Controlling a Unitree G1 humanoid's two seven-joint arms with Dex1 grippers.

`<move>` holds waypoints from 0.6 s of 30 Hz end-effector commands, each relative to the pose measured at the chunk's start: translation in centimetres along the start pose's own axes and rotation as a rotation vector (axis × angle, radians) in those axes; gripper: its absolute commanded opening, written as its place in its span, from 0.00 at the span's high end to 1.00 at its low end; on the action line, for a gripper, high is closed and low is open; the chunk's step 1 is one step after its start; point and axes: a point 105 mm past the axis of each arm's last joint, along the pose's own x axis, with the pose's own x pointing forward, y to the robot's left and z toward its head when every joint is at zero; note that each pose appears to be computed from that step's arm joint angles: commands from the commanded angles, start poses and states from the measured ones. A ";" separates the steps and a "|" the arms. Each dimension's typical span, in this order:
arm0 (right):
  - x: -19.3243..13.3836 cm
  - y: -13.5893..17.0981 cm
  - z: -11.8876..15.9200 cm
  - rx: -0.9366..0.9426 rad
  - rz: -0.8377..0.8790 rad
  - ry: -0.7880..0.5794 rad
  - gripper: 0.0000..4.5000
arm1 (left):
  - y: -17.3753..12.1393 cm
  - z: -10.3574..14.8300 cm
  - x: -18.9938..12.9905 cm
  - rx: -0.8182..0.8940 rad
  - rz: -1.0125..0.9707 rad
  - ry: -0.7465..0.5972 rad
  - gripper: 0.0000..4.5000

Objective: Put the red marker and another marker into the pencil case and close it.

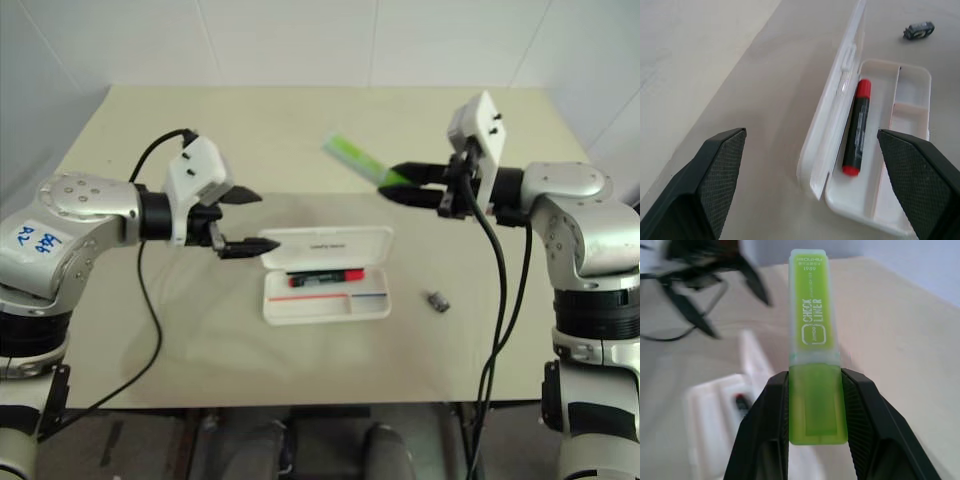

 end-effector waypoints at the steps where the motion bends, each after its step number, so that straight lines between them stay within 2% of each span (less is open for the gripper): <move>1: 1.2 3.2 1.0 -0.046 0.178 -0.013 0.76 | -1.0 0.5 -1.2 0.060 -0.026 -0.027 0.00; 4: 1.8 4.3 0.6 -0.054 0.246 0.007 0.76 | -1.0 -0.1 -1.6 0.055 -0.014 -0.007 0.00; 10: 3.9 5.9 -3.3 -0.088 0.331 0.140 0.76 | -2.8 -1.8 -2.3 0.040 -0.059 0.047 0.00; 14: 5.5 5.8 -5.8 -0.106 0.332 0.192 0.76 | -3.3 -3.7 -2.4 0.037 -0.065 0.130 0.00; 18: 6.9 5.3 -7.2 -0.115 0.334 0.186 0.76 | -3.6 -4.2 -2.6 0.034 -0.071 0.150 0.00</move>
